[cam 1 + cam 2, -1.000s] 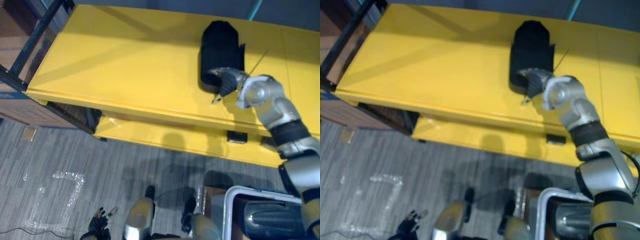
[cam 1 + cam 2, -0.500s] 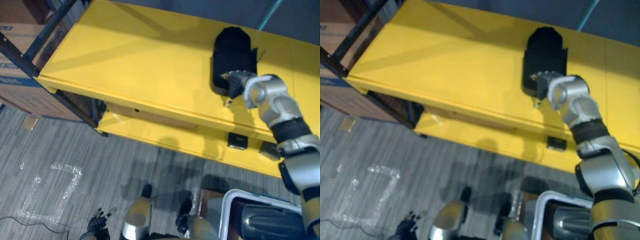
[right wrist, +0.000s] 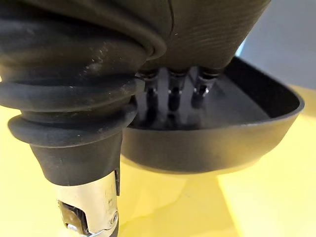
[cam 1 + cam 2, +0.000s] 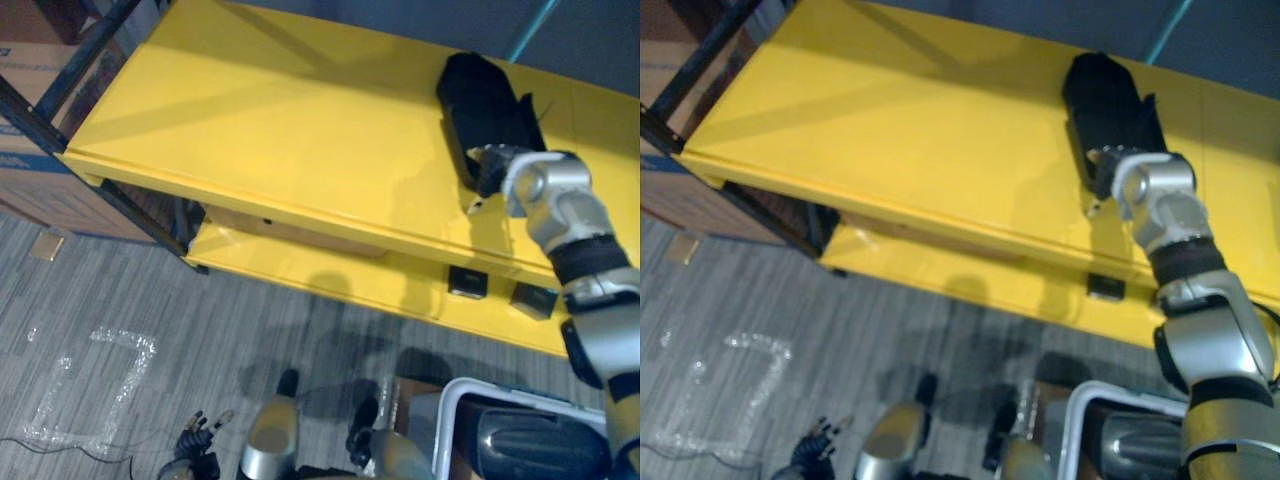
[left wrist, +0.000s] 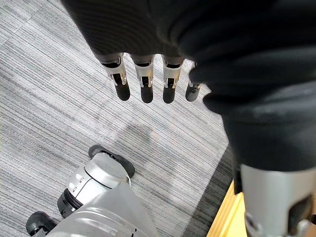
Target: Walk over and take plastic housings, then place them on the shelf
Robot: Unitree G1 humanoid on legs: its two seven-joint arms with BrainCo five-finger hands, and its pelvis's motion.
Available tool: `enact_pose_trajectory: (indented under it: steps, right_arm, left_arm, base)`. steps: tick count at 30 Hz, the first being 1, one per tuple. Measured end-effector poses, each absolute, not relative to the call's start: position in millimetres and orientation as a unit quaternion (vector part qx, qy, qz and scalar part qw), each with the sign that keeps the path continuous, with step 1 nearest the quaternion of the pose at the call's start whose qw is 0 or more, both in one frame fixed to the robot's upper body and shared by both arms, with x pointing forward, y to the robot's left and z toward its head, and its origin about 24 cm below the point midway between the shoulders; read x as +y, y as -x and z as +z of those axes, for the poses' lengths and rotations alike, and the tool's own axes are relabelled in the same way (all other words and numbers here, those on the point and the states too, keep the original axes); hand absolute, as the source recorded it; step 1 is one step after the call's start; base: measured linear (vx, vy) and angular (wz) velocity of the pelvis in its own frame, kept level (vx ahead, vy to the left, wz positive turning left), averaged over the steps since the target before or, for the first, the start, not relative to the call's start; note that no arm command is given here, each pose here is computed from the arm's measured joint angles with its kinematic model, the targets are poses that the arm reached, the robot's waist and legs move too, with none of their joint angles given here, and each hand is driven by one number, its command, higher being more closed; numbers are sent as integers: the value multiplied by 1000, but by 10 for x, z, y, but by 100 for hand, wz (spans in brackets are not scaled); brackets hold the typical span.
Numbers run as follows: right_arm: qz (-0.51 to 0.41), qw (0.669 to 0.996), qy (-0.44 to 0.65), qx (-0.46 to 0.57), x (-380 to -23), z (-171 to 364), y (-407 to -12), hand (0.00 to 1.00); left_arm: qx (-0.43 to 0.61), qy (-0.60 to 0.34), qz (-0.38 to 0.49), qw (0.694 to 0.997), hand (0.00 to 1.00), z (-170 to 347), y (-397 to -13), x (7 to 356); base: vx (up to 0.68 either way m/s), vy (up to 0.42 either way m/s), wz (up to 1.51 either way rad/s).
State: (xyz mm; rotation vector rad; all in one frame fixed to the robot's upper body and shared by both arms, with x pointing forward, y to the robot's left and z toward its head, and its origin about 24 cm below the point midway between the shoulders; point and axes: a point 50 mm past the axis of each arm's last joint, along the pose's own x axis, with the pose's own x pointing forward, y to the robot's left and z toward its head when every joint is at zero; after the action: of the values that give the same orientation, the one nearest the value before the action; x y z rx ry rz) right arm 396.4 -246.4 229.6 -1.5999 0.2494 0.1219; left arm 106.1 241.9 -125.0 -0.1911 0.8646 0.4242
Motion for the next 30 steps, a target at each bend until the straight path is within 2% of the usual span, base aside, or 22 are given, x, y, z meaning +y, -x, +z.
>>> enact_pose_trajectory:
  steps: [12, 17, 20, 26, 30]
  right_arm:
    - [68, 760, 636, 115, -2664, 2274, -3860, 0]
    - [47, 832, 539, 120, -2757, 2225, -3813, 0]
    - [41, 854, 503, 125, -2792, 2195, -3782, 0]
    - [66, 878, 468, 81, -2574, 2069, -3771, 0]
    - [78, 910, 407, -13, -2367, 2091, -3623, 0]
  left_arm:
    - [414, 91, 204, 883, 0, -1246, -1063, 2425]
    - [413, 91, 203, 883, 0, -1246, -1064, 2424]
    - [414, 91, 203, 883, 0, -1247, -1061, 2423]
    - [417, 90, 206, 880, 0, -1257, -1014, 2430]
    - [418, 90, 209, 879, 0, -1261, -992, 2436]
  base:
    - [0, 0, 0]
    - [0, 0, 0]
    - [0, 0, 0]
    - [3, 0, -11]
    - [2, 3, -6]
